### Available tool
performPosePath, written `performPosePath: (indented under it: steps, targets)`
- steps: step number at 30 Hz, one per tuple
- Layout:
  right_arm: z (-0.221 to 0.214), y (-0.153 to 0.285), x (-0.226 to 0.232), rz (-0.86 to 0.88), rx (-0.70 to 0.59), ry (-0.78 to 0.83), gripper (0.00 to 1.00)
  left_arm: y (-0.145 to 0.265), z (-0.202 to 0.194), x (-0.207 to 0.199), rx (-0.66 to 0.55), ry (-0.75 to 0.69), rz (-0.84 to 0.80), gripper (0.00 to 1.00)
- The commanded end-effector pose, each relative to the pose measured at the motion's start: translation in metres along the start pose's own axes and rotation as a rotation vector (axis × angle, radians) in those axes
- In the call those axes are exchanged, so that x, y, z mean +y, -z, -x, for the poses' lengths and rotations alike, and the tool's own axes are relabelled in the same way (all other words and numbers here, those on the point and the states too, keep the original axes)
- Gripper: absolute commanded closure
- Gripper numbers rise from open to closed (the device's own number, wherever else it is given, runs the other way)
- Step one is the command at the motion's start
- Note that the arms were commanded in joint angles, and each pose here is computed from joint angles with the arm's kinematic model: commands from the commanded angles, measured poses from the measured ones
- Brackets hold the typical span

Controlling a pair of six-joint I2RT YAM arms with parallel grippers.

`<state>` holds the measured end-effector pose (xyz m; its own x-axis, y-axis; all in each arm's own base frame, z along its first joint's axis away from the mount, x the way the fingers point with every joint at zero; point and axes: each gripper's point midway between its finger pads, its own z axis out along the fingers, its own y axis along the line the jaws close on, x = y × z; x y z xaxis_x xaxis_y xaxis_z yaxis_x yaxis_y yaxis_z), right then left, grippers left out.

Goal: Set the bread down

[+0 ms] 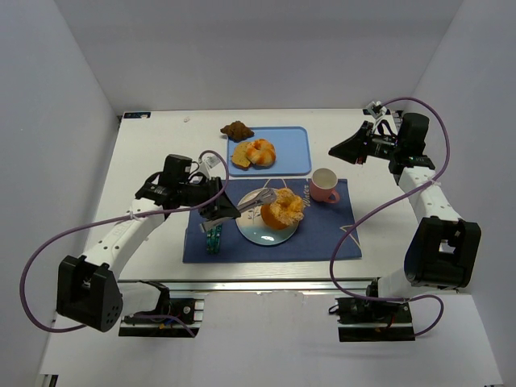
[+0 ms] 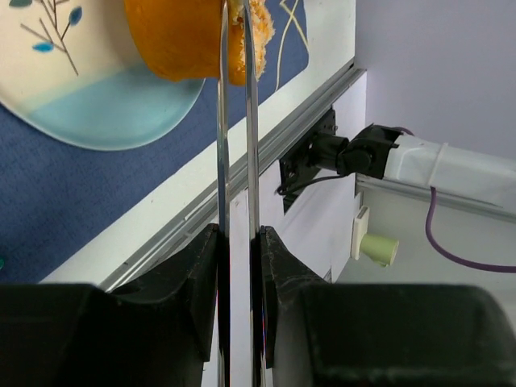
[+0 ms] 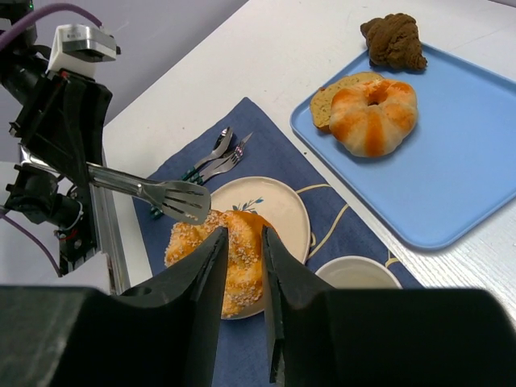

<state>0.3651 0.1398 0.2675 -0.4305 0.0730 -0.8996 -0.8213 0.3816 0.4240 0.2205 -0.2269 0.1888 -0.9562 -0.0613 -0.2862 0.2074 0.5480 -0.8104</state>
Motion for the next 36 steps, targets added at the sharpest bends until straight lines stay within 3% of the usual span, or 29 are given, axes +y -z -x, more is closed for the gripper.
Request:
performPosePath:
  steps: [1, 4, 7, 9, 11, 17, 25, 30, 31, 36]
  targets:
    - [0.017, 0.003, 0.012, 0.017, -0.018, 0.069, 0.71, 0.008, -0.004, -0.011, -0.006, -0.06, -0.052, 1.0]
    - [0.017, 0.003, 0.012, 0.017, -0.018, 0.067, 0.67, 0.006, -0.012, 0.005, 0.021, -0.034, 0.008, 0.98]
    - [0.017, 0.003, 0.012, 0.019, -0.017, 0.067, 0.64, 0.008, -0.011, 0.016, 0.006, -0.037, 0.078, 0.83]
    - [0.015, 0.002, 0.012, 0.02, -0.015, 0.06, 0.64, 0.01, -0.007, 0.018, -0.013, -0.047, 0.107, 0.66]
    - [0.015, 0.002, 0.012, 0.021, -0.014, 0.06, 0.64, 0.012, -0.005, 0.02, -0.021, -0.057, 0.132, 0.57]
    - [0.014, 0.001, 0.012, 0.026, -0.012, 0.057, 0.62, 0.021, 0.002, 0.019, -0.06, -0.078, 0.171, 0.48]
    - [0.012, 0.0, 0.013, 0.034, -0.008, 0.05, 0.62, 0.057, 0.033, 0.018, -0.202, -0.111, 0.249, 0.49]
    - [0.013, -0.001, 0.014, 0.04, -0.007, 0.058, 0.62, 0.089, 0.058, 0.032, -0.305, -0.119, 0.338, 0.58]
    - [0.013, -0.001, 0.014, 0.04, -0.006, 0.069, 0.62, 0.096, 0.066, 0.044, -0.339, -0.118, 0.422, 0.64]
    - [0.008, -0.004, 0.014, 0.018, 0.021, 0.074, 0.62, 0.13, 0.1, 0.118, -0.419, -0.074, 0.718, 0.7]
